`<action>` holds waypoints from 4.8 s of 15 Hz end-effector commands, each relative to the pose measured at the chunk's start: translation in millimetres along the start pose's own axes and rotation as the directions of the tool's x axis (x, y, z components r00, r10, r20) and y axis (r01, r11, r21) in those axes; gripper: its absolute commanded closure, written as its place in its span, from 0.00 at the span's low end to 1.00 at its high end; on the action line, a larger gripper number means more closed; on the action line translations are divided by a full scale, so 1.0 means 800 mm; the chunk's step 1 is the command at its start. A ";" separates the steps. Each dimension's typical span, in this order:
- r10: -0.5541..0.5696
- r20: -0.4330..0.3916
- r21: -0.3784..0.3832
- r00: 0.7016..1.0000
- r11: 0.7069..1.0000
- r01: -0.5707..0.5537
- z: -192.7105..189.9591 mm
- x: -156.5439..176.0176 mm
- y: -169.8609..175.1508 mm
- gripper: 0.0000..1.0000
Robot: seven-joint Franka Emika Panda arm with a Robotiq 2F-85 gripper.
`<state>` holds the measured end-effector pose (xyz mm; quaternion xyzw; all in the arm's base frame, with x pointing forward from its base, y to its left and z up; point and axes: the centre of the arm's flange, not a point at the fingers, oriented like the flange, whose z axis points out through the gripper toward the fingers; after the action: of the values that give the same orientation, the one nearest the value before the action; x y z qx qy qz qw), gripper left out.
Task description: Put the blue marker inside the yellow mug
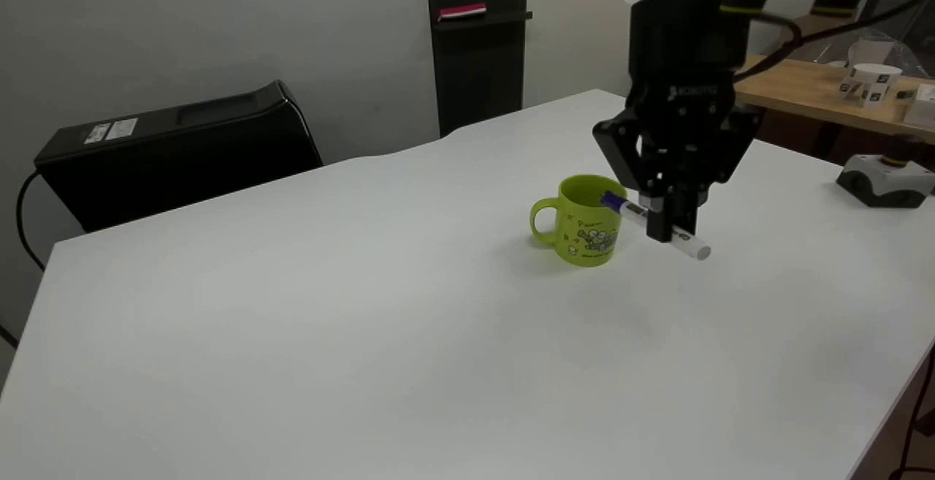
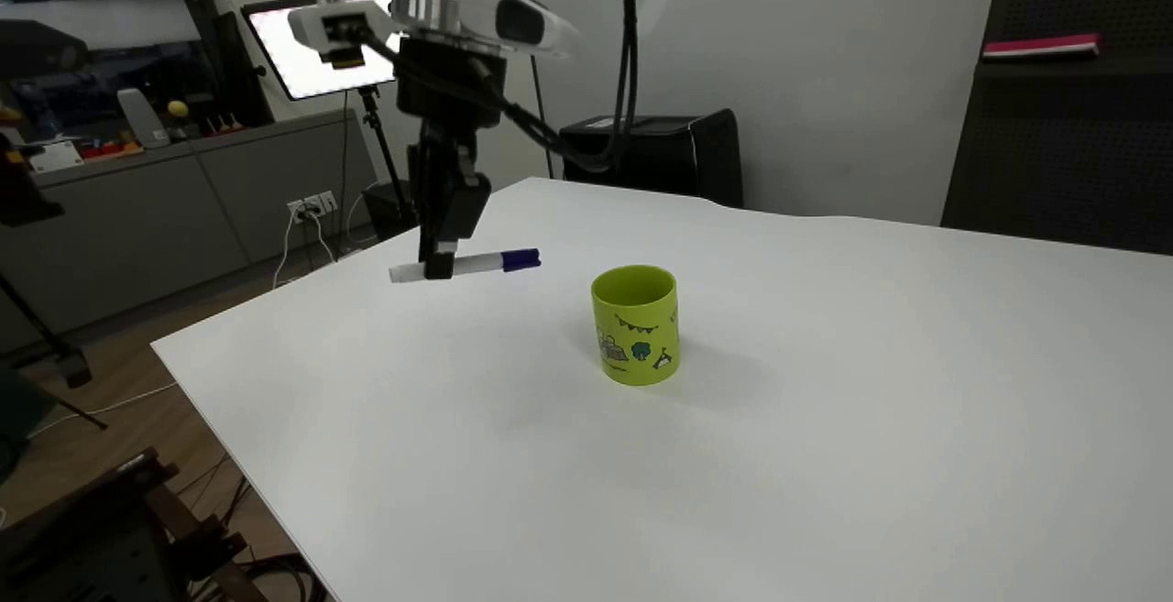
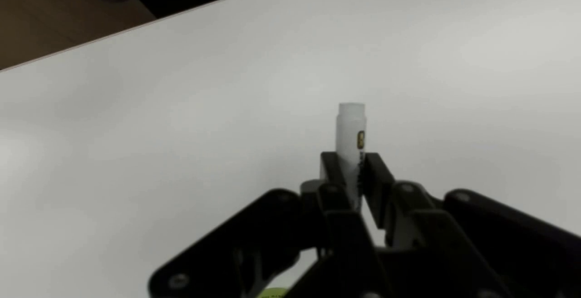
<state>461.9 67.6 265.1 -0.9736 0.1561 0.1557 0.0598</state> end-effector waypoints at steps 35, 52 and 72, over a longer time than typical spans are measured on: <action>0.342 0.382 0.323 0.858 0.821 -0.471 0.008 0.174 0.109 0.96; 0.375 0.412 0.237 0.830 0.836 -0.495 0.067 0.189 0.144 0.51; -0.029 0.051 0.079 0.998 0.997 0.025 -0.114 0.064 0.005 0.00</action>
<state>561.2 11.9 287.6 -0.9484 0.2027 0.2160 0.1128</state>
